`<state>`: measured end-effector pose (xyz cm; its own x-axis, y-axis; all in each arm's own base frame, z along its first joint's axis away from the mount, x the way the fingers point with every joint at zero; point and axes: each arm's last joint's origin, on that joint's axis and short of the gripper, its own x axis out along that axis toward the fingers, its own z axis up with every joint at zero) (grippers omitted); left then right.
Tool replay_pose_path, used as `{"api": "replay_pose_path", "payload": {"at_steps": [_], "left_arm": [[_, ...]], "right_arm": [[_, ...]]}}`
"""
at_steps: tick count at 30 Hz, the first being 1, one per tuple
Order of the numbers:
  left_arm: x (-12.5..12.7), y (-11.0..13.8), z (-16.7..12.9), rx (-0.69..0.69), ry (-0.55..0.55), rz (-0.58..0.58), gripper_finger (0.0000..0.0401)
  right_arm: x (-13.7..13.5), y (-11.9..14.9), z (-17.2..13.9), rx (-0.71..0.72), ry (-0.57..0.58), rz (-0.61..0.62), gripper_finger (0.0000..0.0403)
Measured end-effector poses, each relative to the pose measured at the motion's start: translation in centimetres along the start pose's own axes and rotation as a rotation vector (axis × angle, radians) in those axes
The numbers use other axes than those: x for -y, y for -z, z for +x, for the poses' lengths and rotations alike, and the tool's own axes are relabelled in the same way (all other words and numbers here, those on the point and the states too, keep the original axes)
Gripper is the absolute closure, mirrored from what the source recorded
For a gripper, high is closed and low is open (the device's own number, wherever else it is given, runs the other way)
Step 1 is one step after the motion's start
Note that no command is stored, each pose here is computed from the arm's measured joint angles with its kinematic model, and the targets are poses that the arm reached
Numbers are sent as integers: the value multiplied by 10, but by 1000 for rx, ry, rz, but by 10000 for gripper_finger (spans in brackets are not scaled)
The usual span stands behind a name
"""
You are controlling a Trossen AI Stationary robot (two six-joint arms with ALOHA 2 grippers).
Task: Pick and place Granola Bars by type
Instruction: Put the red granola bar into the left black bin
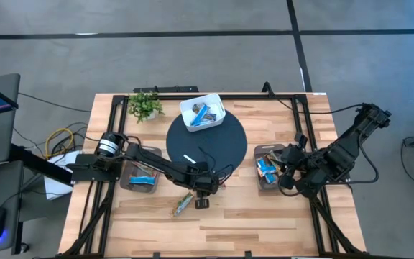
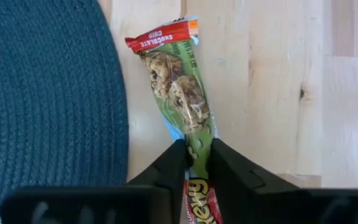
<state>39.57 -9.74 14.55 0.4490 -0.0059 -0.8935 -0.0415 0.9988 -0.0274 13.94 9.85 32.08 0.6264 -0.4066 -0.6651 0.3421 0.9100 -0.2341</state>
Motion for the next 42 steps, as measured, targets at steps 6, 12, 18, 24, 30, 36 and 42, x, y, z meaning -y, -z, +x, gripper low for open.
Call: {"api": "replay_pose_path", "payload": {"at_steps": [6,12,18,24,30,36,42], "left_arm": [[1,-1,0,2,36,-4,386],[3,-14,-8,37,48,0,396],[5,-37,-29,64,-10,43,399],[-1,-46,-64,-82,-183,27,400],[-8,-27,-105,-305,-387,-43,401],[-9,6,-149,-403,-568,-113,401],[-14,41,-174,-354,-595,-257,401]], "right_arm": [[0,0,0,0,0,8,271],[-1,0,0,4,-4,14,271],[-1,-1,0,8,-7,19,271],[-1,-1,0,9,-10,30,271],[-2,-1,0,5,-14,47,272],[-2,-1,0,6,-13,48,272],[-1,-1,0,11,-7,45,272]]}}
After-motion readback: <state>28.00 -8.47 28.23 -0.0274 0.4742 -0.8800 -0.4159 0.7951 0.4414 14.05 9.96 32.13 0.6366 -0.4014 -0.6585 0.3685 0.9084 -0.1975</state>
